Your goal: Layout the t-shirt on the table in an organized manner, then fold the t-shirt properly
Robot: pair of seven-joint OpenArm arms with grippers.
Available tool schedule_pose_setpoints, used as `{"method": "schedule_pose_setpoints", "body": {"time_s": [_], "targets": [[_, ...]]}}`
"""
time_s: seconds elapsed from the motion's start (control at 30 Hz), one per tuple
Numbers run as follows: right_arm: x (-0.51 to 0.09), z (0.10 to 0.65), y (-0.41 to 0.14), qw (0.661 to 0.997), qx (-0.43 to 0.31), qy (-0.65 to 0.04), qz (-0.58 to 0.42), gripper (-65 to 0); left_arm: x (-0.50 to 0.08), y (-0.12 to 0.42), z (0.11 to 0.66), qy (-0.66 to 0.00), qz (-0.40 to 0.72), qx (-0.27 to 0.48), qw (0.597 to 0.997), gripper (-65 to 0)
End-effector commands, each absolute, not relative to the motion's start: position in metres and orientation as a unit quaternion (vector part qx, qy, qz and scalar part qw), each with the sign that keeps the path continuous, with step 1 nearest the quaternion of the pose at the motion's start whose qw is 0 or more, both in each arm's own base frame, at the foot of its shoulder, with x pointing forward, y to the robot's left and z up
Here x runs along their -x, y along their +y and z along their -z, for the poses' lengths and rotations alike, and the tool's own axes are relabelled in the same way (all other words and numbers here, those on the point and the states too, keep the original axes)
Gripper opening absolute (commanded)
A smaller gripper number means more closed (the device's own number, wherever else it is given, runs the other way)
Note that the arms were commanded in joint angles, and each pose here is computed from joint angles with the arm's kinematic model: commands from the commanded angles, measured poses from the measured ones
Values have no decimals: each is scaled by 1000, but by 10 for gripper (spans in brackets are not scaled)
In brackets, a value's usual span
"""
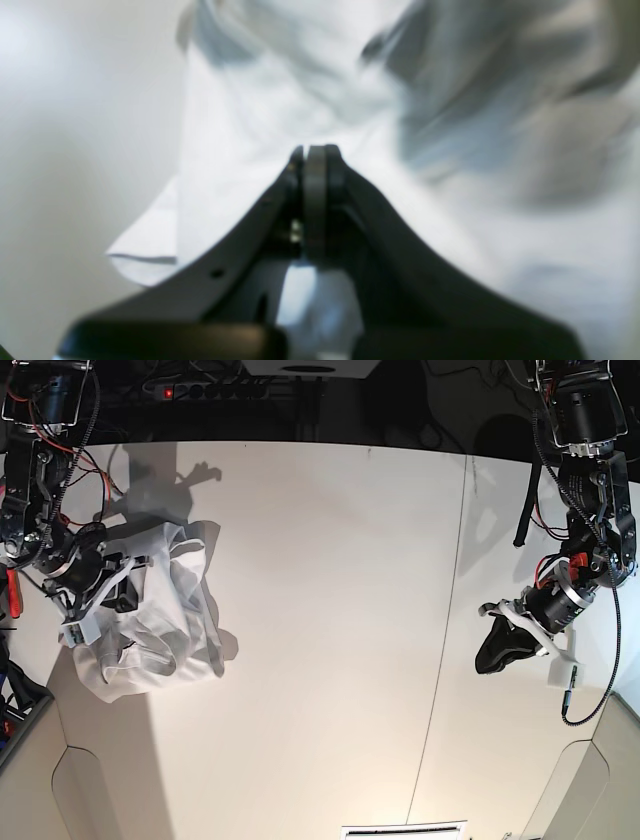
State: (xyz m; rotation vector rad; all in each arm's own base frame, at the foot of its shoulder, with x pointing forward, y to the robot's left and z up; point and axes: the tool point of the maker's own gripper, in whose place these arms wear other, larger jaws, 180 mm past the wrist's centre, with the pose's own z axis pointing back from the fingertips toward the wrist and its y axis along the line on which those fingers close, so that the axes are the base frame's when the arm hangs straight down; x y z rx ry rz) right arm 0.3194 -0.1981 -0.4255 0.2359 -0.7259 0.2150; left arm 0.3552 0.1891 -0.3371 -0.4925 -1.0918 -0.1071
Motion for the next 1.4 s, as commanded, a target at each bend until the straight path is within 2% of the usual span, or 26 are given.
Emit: {"method": "schedule_pose_setpoints", "body": {"time_s": [0.0, 0.17, 0.37, 0.57, 0.83, 1.07, 1.1, 1.17, 1.23, 1.3, 1.37], "targets": [[-327, 422, -205, 918, -114, -366, -96, -650, -364, 192, 317, -542, 54, 235, 805, -650], [-311, 460, -235, 944, -75, -322, 15, -650, -364, 190, 318, -542, 53, 237, 805, -650], [-311, 467, -239, 941, -49, -316, 114, -650, -364, 185, 319, -542, 49, 243, 803, -650], [-314, 471, -214, 938, -61, -323, 112, -650, -364, 181, 320, -542, 46, 248, 801, -650], [-337, 450, -221, 927, -48, -359, 101, -650, -363, 182, 323, -538, 52, 238, 807, -650], [-367, 424, -205, 918, -69, -390, 31, -650, -363, 182, 324, -537, 53, 236, 808, -650], [-371, 421, -203, 916, -73, -393, 32, -611, -363, 183, 324, -536, 54, 235, 809, -650], [-377, 415, -202, 912, -78, -400, 34, -595, -363, 183, 325, -536, 54, 234, 809, -650], [-382, 411, -201, 909, -84, -407, 38, -605, -363, 183, 325, -536, 54, 234, 809, -650], [-385, 407, -200, 906, -89, -412, 40, -650, -363, 183, 324, -536, 54, 234, 809, -650], [-389, 403, -199, 903, -93, -417, 42, -650, -363, 183, 324, -536, 54, 234, 809, -650]]}}
